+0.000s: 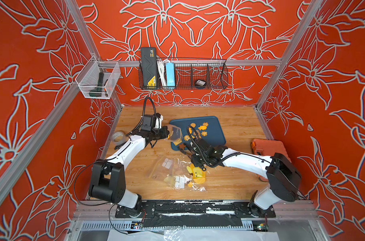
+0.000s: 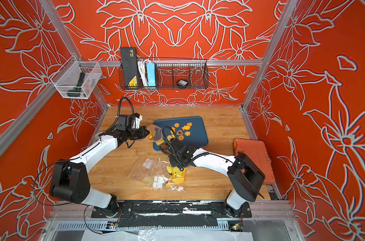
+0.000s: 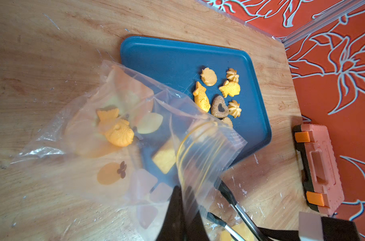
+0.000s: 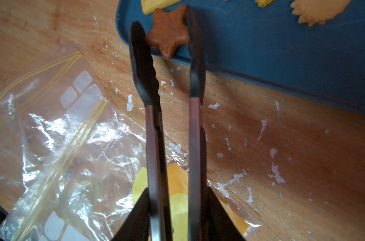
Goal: Put the cookies into a resealable bag to prevent moisture
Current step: Pick up the cookie from the tray, then place the cookie in the ziploc bag.
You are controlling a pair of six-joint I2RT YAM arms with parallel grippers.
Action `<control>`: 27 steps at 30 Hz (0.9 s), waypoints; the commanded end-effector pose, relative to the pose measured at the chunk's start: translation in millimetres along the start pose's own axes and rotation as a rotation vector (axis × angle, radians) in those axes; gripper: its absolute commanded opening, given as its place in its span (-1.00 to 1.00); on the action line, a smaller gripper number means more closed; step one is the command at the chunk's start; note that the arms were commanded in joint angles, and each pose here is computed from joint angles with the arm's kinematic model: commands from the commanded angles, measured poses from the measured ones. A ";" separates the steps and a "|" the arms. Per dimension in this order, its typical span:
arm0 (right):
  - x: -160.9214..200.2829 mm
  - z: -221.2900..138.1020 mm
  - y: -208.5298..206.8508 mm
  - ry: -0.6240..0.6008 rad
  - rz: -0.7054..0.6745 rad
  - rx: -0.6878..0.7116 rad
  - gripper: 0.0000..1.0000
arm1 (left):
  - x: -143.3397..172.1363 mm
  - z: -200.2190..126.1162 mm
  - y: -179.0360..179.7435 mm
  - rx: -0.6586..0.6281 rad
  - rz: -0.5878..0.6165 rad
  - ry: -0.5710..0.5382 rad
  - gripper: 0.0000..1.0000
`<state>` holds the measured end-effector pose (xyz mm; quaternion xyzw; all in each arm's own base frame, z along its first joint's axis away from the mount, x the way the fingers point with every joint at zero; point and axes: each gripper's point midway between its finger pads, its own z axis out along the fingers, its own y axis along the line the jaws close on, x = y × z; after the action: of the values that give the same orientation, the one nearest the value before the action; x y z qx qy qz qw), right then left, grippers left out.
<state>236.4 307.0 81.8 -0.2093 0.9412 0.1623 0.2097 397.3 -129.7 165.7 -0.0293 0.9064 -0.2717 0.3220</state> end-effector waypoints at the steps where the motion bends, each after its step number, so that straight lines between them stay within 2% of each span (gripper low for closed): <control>1: -17.0 -22.8 -1.4 -0.082 0.016 0.011 -0.24 | -3.7 -4.4 -2.5 0.018 0.014 -0.016 -1.00; 11: -20.8 -90.2 -34.0 -0.259 -0.005 0.115 -0.30 | 2.6 3.2 -4.4 0.047 0.006 0.023 -1.00; 15: -31.4 -108.6 -20.3 -0.307 -0.076 0.050 -0.30 | 4.5 4.9 -5.2 0.057 0.005 0.033 -1.00; 21: -49.4 -99.5 15.5 -0.258 -0.170 -0.065 -0.34 | 5.5 5.0 -8.3 0.076 0.008 0.038 -1.00; 27: -72.7 -79.8 20.2 -0.246 -0.173 -0.017 -0.37 | 6.0 4.3 -10.0 0.085 0.013 0.038 -1.00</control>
<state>249.3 306.7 173.0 -0.2679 0.8944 0.1734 0.3132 392.3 -140.8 164.4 -0.0155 0.9032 -0.3022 0.3044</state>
